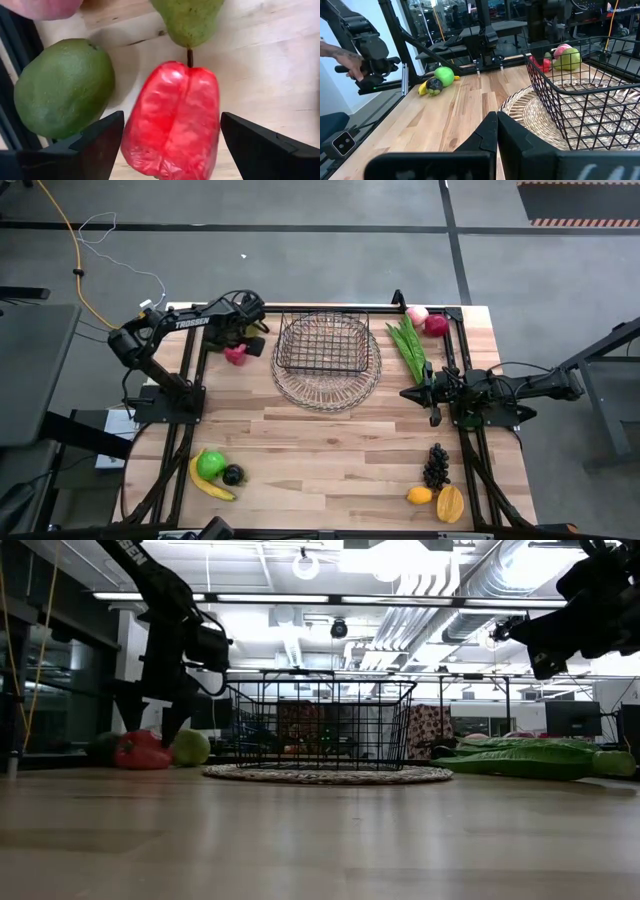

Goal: Build produce basket
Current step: Put the red bell pepper into the black wire basket

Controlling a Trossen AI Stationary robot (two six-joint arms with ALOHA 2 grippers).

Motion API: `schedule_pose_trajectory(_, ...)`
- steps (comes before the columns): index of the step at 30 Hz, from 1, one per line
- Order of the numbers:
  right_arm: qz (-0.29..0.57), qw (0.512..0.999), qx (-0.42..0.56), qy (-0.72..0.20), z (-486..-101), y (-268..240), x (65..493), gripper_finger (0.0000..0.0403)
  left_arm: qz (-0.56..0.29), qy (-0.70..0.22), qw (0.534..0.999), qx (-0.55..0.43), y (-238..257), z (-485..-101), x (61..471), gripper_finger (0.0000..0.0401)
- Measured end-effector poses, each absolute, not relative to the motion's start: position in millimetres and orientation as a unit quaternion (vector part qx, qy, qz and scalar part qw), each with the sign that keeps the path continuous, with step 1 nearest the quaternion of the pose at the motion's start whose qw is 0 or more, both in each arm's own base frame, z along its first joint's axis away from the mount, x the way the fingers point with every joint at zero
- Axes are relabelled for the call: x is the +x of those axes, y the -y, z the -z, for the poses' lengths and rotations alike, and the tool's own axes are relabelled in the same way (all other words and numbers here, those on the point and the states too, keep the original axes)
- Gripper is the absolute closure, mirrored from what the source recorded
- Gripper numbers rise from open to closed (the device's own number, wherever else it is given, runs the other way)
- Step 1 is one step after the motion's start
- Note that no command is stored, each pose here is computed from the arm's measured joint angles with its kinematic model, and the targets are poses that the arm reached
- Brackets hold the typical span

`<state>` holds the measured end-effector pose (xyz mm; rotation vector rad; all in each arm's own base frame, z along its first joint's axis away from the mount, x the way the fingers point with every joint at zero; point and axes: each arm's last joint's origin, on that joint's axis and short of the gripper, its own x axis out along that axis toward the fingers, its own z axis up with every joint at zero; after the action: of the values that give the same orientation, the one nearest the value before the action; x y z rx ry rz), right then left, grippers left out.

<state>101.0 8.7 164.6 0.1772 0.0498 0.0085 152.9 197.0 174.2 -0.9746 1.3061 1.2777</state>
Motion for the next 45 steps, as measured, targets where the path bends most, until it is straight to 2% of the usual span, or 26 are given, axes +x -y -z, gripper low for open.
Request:
schedule_pose_trajectory(4, -0.004, 0.996, 0.088, -0.025, -164, -9, 101, 0.0402, -0.53, -0.542, 0.511, -0.405, -197, -174, 153, 0.008)
schedule_pose_trajectory(17, -0.004, 0.996, 0.088, -0.025, -165, -9, 101, 0.0402, -0.456, -0.579, 0.557, -0.383, -197, -172, 156, 0.008)
schedule_pose_trajectory(26, -0.004, 0.996, 0.088, -0.025, -164, -9, 101, 0.0402, -0.426, -0.617, 0.512, -0.418, -199, -143, 163, 0.008)
schedule_pose_trajectory(32, -0.004, 0.996, 0.088, -0.025, -165, -9, 101, 0.0402, -0.415, -0.627, 0.517, -0.408, -197, -140, 167, 0.0082)
schedule_pose_trajectory(35, -0.004, 0.996, 0.088, -0.025, -165, -9, 101, 0.0402, -0.414, -0.628, 0.517, -0.408, -197, -140, 167, 0.0099)
schedule_pose_trajectory(41, -0.004, 0.996, 0.088, -0.025, -165, -9, 101, 0.0402, -0.397, -0.642, 0.518, -0.403, -198, -150, 168, 0.0163)
schedule_pose_trajectory(45, -0.004, 0.996, 0.088, -0.025, -165, -9, 101, 0.0402, -0.395, -0.63, 0.542, -0.391, -201, -175, 171, 0.0163)
